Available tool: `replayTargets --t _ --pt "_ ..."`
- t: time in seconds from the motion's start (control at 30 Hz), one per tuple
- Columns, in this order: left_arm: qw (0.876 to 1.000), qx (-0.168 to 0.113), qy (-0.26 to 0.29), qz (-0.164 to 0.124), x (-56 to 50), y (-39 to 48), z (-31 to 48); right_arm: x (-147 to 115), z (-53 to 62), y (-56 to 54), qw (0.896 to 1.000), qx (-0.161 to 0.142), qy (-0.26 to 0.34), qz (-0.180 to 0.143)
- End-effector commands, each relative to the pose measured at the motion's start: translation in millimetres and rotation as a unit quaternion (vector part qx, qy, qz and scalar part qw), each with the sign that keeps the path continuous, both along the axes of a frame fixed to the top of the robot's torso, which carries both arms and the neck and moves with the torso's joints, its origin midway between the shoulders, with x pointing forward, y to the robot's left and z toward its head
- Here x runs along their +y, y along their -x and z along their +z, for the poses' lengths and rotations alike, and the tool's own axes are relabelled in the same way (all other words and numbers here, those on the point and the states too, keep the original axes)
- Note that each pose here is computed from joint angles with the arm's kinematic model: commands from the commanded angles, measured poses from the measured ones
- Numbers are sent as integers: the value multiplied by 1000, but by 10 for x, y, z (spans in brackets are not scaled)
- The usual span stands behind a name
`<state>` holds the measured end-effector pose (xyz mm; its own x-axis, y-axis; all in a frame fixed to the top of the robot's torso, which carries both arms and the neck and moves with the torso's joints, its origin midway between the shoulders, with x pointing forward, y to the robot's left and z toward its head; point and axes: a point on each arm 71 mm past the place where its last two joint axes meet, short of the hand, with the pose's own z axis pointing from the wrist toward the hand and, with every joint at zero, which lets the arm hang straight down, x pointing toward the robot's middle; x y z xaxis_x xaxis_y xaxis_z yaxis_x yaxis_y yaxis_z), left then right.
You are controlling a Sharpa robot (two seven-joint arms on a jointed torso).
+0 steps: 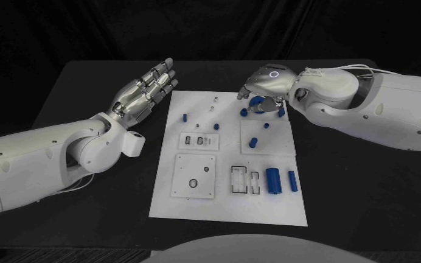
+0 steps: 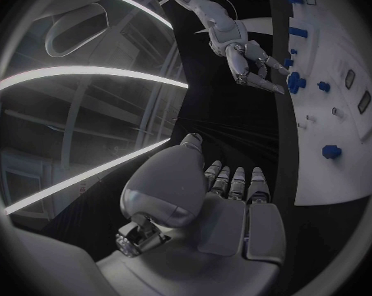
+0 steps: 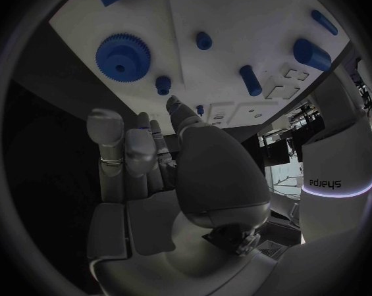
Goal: Assemble the parts on the task board
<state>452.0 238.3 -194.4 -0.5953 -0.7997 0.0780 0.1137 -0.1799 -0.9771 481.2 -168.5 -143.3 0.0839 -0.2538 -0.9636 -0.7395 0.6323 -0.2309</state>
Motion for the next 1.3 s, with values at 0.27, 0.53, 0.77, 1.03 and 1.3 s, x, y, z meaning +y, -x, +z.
replayTargets --t 0.27,0.53,0.77,1.03,1.3 --pt "994 -86 68 -1 21 24 161 14 -119 -19 1000 16 -7 -1" --pt "994 -84 67 -1 24 18 156 26 -181 -60 1000 15 -11 0" --pt "994 -82 66 -2 23 12 151 32 -214 -86 1000 14 -13 3" --pt "995 -80 64 -3 20 3 145 43 -254 -95 1000 17 -12 4" --pt "995 -80 61 0 16 -1 141 42 -307 -101 1000 24 -16 2"
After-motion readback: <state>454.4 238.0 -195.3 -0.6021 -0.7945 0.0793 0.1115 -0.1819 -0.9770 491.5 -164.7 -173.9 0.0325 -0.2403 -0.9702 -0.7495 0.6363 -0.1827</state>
